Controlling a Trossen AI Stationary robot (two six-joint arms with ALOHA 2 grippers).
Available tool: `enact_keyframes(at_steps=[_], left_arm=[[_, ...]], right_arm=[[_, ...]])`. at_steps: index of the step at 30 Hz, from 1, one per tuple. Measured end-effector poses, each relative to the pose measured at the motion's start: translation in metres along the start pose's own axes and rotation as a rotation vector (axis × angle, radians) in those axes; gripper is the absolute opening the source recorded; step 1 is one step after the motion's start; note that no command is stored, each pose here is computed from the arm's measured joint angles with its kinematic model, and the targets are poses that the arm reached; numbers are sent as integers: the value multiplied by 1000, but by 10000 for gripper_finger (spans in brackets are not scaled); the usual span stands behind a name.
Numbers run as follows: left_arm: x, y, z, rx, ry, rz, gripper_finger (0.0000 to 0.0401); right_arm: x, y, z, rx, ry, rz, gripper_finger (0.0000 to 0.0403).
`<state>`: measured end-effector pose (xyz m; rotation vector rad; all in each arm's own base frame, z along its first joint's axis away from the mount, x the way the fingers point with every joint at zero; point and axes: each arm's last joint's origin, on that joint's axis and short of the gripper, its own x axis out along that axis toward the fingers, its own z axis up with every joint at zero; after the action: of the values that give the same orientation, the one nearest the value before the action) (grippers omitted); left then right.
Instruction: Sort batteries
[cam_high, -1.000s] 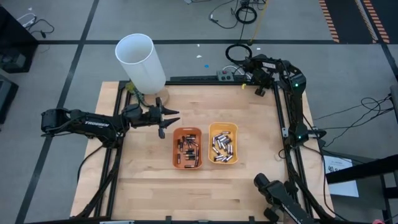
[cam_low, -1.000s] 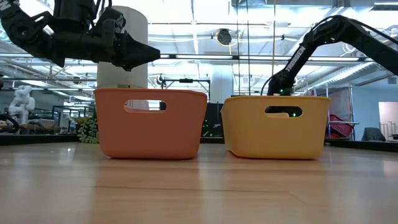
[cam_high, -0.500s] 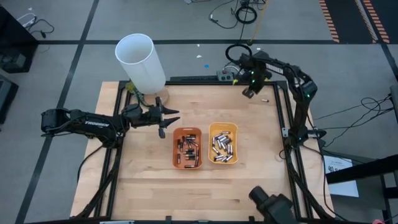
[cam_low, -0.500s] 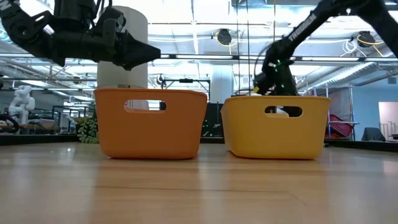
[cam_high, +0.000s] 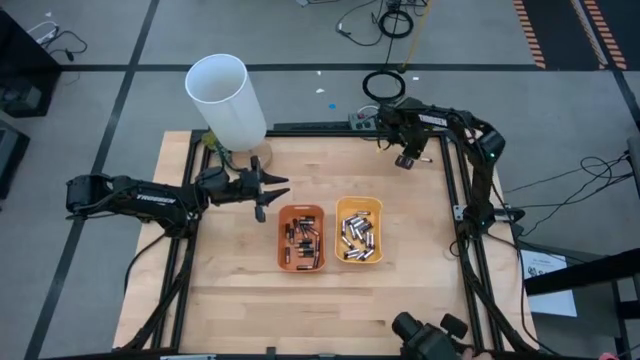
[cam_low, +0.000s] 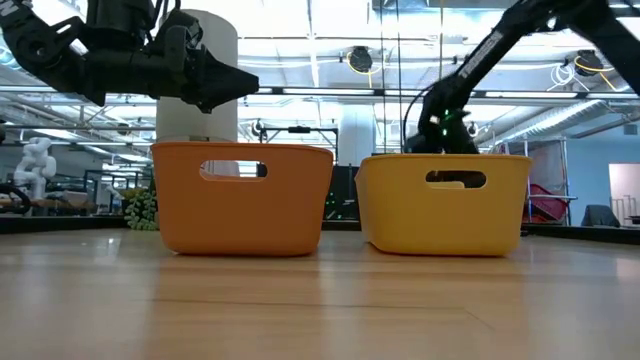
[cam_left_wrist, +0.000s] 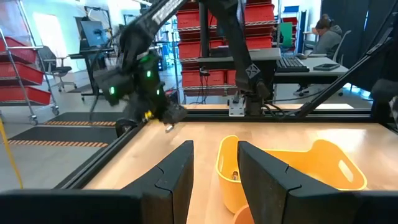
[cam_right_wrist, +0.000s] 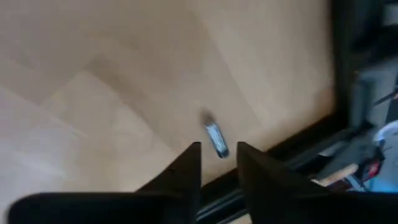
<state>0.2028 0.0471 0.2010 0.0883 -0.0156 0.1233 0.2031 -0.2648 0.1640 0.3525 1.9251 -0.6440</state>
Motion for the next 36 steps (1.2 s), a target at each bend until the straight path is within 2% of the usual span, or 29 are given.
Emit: enact_keyframes(at_steps=[6, 12, 16, 22, 29, 36], left_arm=[[0, 0, 0, 0, -1, -1, 135], [0, 1, 0, 3, 3, 2, 135], [0, 2, -1, 3, 9, 7, 135], [0, 3, -1, 3, 11, 9, 135], [0, 3, -1, 1, 11, 9, 135], [0, 3, -1, 0, 8, 9, 135]], right_arm=[[39, -3, 13, -55, 146, 1, 153], [62, -2, 18, -132, 252, 23, 167], [70, 2, 19, -191, 288, 60, 130], [67, 3, 19, -214, 267, 91, 21], [55, 2, 19, -189, 217, 106, 11], [25, -2, 11, -133, 87, 103, 5]])
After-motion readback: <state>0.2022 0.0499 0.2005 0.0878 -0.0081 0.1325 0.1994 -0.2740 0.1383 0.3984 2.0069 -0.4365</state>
